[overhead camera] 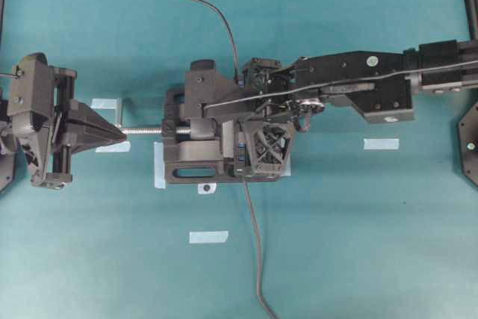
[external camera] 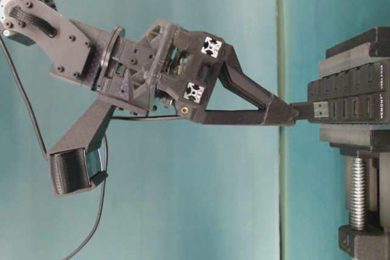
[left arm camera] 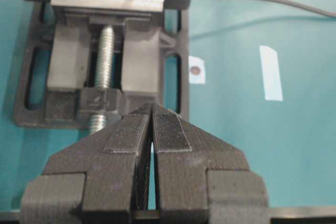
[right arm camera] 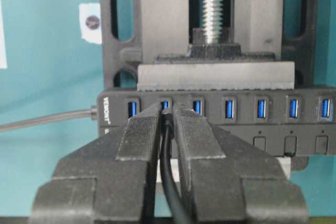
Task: Insert the USB into the second port from the front of the fixed hub.
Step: 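Carry the held plug along the hub and align it with the second port, then push the USB plug into the second port with the right gripper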
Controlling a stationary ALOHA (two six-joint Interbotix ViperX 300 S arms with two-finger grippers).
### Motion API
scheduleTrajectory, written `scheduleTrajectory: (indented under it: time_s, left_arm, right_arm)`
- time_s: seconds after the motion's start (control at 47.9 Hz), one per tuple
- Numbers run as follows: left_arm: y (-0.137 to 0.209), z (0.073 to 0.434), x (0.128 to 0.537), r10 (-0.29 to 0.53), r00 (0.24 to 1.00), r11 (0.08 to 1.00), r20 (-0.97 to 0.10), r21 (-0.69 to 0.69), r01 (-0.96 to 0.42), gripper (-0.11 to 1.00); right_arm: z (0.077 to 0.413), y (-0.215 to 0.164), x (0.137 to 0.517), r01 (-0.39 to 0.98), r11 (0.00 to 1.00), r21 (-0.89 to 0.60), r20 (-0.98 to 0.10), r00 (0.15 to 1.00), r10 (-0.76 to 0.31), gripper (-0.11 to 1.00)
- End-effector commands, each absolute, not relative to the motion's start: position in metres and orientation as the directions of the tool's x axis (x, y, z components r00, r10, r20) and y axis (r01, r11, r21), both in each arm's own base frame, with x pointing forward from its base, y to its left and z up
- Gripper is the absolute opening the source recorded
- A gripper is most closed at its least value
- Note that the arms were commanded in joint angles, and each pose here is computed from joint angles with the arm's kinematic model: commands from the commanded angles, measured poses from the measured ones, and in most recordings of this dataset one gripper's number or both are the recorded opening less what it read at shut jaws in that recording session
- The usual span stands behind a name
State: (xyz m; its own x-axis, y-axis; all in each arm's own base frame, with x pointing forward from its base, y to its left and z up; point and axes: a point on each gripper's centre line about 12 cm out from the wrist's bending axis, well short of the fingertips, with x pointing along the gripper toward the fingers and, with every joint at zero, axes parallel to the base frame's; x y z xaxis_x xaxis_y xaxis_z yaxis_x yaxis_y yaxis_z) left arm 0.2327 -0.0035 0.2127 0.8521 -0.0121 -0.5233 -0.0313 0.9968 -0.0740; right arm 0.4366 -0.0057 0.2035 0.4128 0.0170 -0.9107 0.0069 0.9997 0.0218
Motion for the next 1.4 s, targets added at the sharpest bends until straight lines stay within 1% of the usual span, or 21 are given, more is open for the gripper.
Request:
scheduleTrajectory:
  time_s: [0.0,0.814,1.002,1.378]
  left_arm:
    - [-0.003,0.222,0.237,-0.011,0.869,0.997,-0.496,-0.073,-0.029,0.00]
    - [-0.004,0.217,0.240,-0.012,0.858,0.997,-0.514,-0.072,-0.029,0.00]
    - [-0.004,0.217,0.243,-0.013,0.872,0.997,-0.489,-0.073,-0.027,0.00]
    - [-0.003,0.213,0.253,-0.012,0.869,0.997,-0.494,-0.070,-0.027,0.00]
  right_arm:
    - [0.216,-0.004,0.439,0.015,0.999,0.029,-0.893,0.450,0.019,0.10]
    - [0.200,-0.002,0.435,0.035,0.999,0.039,-0.889,0.457,0.019,0.10]
    - [0.198,-0.003,0.434,0.038,0.998,0.040,-0.892,0.451,0.018,0.10]
    - [0.195,-0.002,0.435,0.036,0.999,0.039,-0.894,0.449,0.019,0.10]
